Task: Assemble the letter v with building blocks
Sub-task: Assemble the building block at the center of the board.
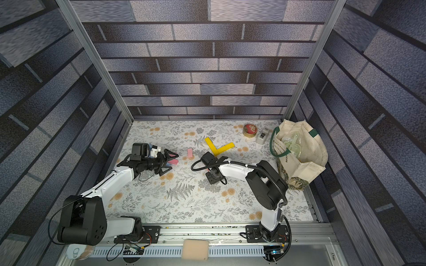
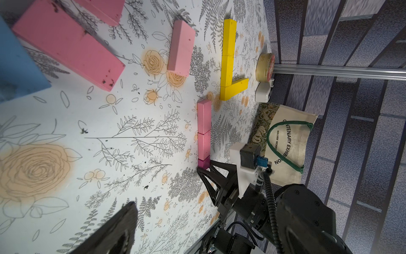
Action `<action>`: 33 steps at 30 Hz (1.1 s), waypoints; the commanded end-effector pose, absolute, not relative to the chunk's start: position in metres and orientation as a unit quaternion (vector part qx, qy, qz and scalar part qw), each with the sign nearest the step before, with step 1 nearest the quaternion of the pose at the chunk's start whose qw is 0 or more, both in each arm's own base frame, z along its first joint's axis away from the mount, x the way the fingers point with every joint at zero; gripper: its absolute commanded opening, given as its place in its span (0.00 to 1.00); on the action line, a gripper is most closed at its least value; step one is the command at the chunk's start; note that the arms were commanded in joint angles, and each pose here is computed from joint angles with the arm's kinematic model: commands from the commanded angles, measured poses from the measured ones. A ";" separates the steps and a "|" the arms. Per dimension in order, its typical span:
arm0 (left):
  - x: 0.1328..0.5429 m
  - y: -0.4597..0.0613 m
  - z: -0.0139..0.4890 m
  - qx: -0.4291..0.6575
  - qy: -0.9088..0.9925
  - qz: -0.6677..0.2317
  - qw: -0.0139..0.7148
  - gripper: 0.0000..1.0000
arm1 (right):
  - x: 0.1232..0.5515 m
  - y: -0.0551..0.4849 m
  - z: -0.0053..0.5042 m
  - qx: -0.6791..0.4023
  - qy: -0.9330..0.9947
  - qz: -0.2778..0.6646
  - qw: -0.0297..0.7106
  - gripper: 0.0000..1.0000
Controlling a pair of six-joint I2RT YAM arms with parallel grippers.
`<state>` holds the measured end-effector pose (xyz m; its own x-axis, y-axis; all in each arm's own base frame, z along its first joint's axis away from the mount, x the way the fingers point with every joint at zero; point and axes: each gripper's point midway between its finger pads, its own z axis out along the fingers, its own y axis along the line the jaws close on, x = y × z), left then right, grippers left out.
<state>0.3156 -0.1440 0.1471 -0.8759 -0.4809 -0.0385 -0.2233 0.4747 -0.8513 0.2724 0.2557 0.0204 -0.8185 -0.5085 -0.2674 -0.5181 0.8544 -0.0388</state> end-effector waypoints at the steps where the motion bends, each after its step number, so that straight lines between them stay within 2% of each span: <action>1: 0.314 -0.144 0.144 -0.209 0.848 -0.470 0.130 1.00 | 0.270 0.243 0.003 -0.264 0.958 -0.008 0.110 0.29; 16: 0.314 -0.144 0.144 -0.209 0.848 -0.470 0.129 1.00 | 0.271 0.243 0.000 -0.266 0.958 -0.012 0.109 0.33; 33: 0.315 -0.144 0.144 -0.209 0.848 -0.470 0.129 1.00 | 0.271 0.240 0.001 -0.265 0.958 -0.013 0.108 0.44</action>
